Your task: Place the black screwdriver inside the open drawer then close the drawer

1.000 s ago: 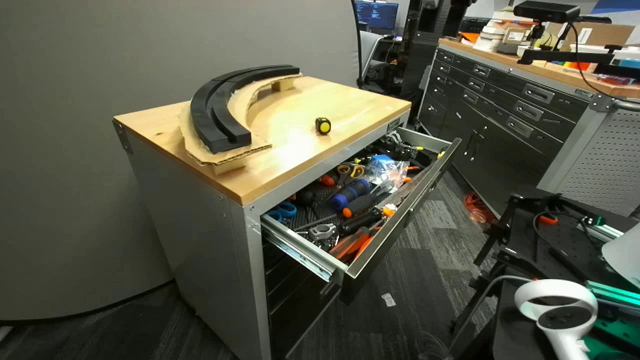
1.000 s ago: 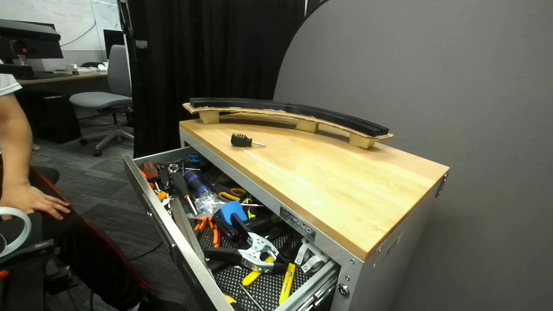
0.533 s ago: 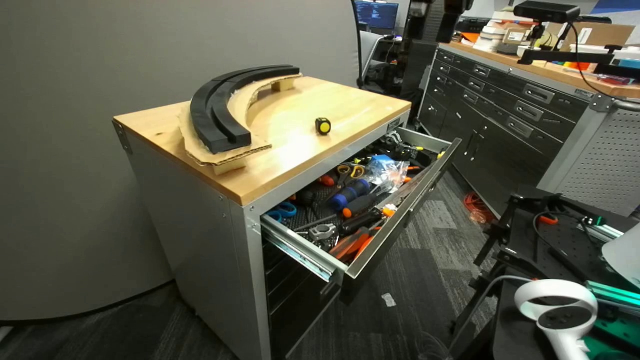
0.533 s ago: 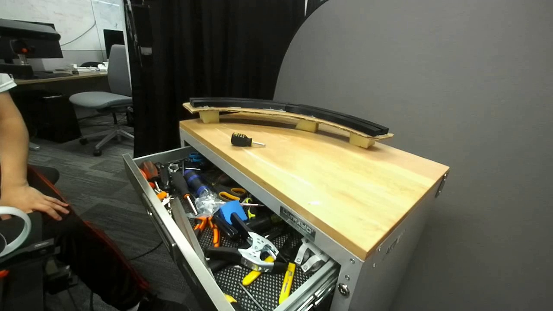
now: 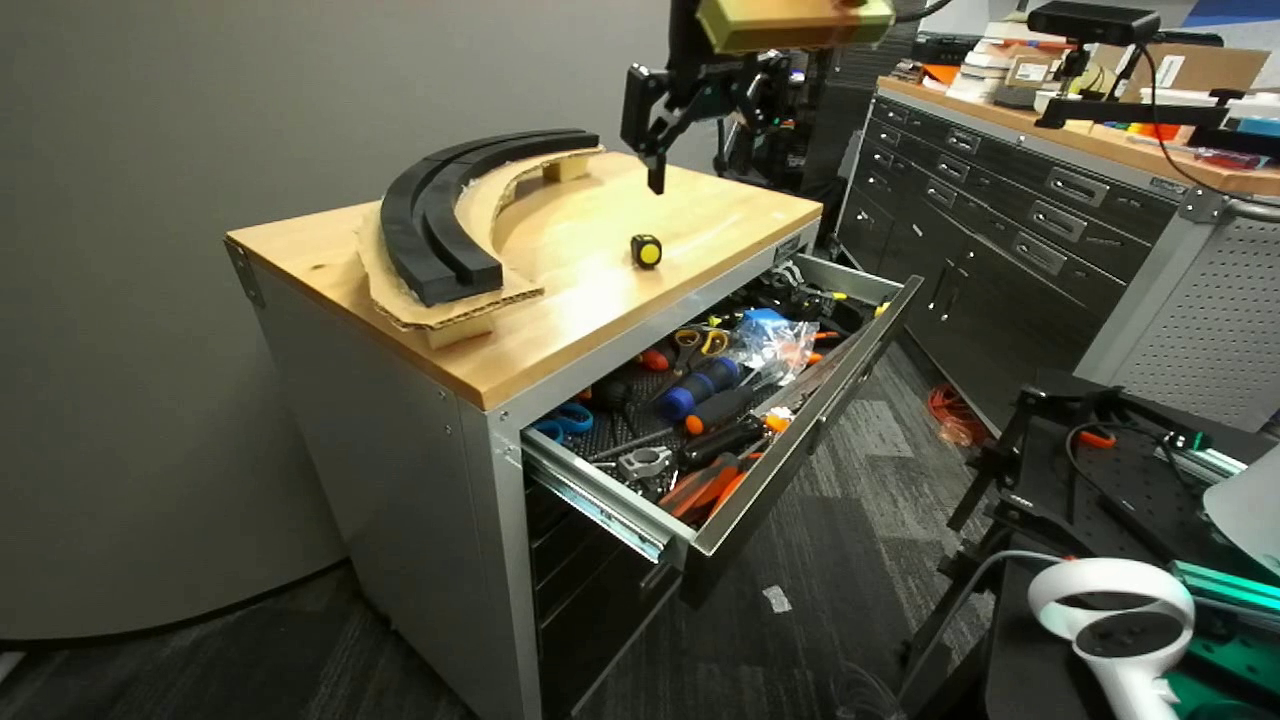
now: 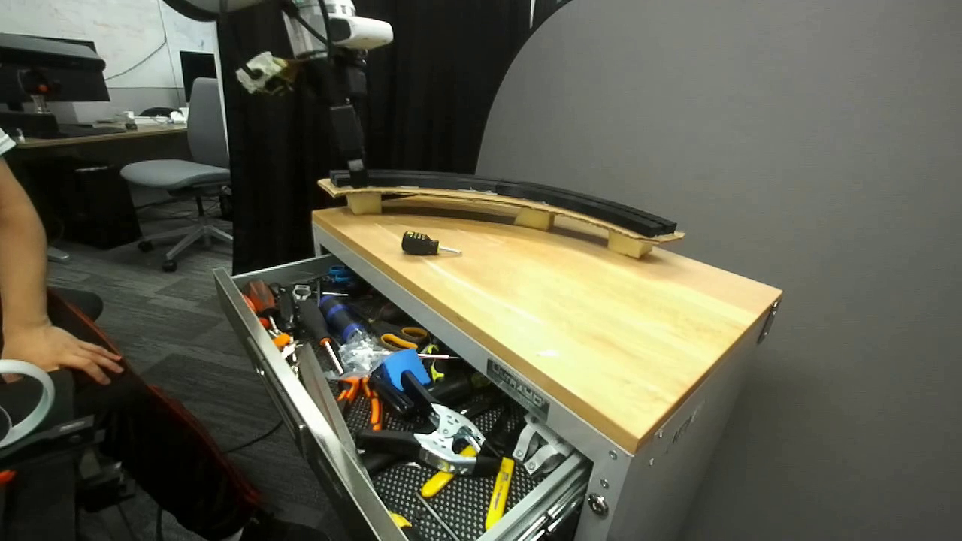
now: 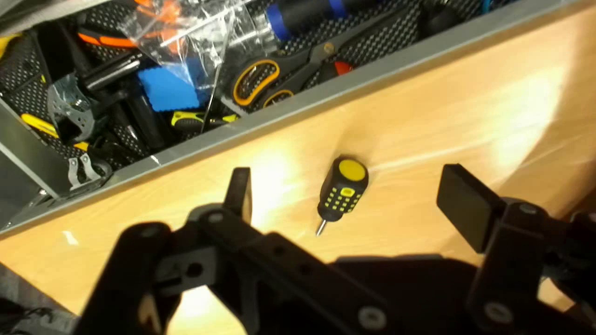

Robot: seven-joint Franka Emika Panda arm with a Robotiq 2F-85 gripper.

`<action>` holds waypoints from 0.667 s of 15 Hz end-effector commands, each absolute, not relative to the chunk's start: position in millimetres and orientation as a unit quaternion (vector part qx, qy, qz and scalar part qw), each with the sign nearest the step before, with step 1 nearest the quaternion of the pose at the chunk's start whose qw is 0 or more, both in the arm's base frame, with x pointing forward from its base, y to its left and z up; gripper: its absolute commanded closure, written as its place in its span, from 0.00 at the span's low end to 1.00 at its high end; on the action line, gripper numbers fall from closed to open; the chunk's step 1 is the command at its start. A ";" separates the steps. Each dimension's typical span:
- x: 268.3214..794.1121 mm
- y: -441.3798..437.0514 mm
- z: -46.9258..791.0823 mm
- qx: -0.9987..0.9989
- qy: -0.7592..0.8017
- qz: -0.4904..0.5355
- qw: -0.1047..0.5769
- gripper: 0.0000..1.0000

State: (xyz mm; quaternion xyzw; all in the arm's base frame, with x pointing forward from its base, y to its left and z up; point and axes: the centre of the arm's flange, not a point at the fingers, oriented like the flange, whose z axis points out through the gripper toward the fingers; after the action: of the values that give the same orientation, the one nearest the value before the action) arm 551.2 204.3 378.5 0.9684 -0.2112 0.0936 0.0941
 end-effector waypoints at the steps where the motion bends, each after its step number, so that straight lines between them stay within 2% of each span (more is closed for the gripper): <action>1: 640.5 219.3 359.4 0.951 -0.263 0.108 0.120 0.00; 6: 684.9 209.4 327.6 0.942 -0.304 0.092 0.108 0.00; 10: 688.5 203.6 315.0 0.938 -0.328 0.031 0.105 0.00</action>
State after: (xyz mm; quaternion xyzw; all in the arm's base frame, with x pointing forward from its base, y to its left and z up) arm 668.0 197.0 311.7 0.9420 -0.3114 0.0700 0.1033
